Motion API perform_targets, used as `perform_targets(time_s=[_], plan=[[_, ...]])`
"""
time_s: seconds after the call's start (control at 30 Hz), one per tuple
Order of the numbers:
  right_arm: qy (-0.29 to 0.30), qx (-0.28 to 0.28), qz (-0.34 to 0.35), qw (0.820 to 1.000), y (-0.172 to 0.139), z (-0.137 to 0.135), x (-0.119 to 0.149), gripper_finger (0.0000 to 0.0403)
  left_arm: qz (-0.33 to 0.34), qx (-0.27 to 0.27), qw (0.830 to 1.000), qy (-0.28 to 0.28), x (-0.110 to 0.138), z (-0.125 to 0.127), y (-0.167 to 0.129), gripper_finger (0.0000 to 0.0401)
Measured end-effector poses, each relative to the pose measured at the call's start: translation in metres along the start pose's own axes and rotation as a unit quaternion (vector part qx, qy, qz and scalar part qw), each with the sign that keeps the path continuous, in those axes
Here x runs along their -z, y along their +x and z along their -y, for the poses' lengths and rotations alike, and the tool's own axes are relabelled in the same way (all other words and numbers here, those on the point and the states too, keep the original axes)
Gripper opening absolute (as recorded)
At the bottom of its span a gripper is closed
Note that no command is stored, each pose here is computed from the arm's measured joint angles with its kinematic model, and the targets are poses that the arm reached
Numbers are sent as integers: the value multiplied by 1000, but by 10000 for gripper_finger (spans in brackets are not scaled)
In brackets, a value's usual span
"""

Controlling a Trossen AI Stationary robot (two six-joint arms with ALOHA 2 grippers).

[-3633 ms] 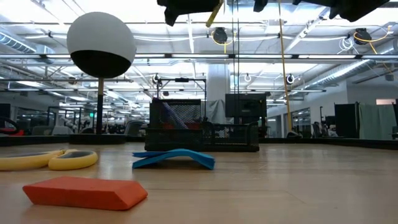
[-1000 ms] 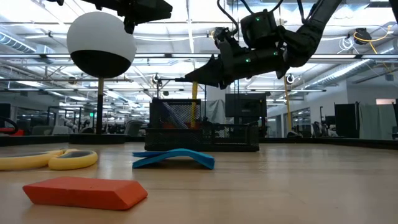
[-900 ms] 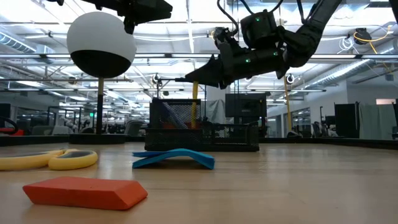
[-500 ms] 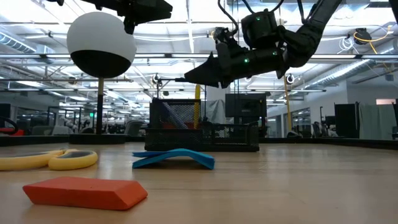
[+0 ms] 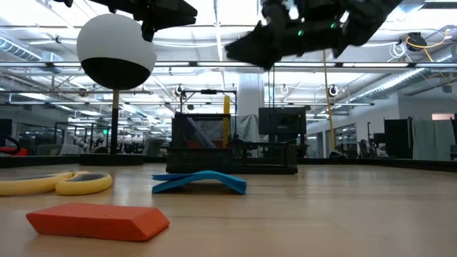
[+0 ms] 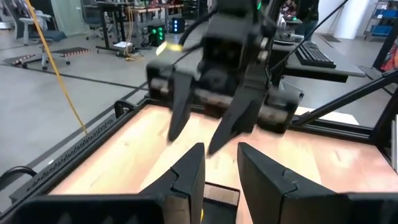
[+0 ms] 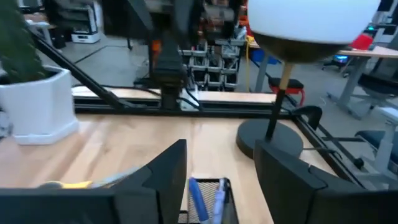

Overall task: Pick and place office supplies into organizer
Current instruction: Put the blue sticky note into the desk organizer

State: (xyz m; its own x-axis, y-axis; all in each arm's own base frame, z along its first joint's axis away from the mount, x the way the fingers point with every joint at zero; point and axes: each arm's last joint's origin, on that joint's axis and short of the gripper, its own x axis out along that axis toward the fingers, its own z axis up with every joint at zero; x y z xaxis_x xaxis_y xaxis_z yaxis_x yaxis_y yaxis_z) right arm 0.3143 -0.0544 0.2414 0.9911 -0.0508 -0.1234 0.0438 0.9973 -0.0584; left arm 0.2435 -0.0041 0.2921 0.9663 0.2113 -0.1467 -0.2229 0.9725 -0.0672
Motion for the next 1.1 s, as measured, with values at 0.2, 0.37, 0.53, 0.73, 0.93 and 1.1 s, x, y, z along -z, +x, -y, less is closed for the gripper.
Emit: perform_targets(time_s=[0.2,0.37,0.53,0.73,0.93,1.1], plan=[[-4,-25,8,1000,-19,-17,-21,175,-2,12,1000,1,1,4,-1,102],[-8,-45,24,999,-27,-29,-33,172,-8,85,996,16,1,13,-3,102],[-17,-61,31,997,-29,-39,-35,171,-10,142,989,45,3,23,-6,102],[-49,-74,38,995,-29,-47,-37,171,-17,180,980,86,7,35,-10,102],[-50,-83,52,994,-30,-53,-39,171,-35,205,971,113,12,46,-16,102],[-52,-92,69,992,-30,-59,-43,171,-60,218,965,132,19,54,-20,102]])
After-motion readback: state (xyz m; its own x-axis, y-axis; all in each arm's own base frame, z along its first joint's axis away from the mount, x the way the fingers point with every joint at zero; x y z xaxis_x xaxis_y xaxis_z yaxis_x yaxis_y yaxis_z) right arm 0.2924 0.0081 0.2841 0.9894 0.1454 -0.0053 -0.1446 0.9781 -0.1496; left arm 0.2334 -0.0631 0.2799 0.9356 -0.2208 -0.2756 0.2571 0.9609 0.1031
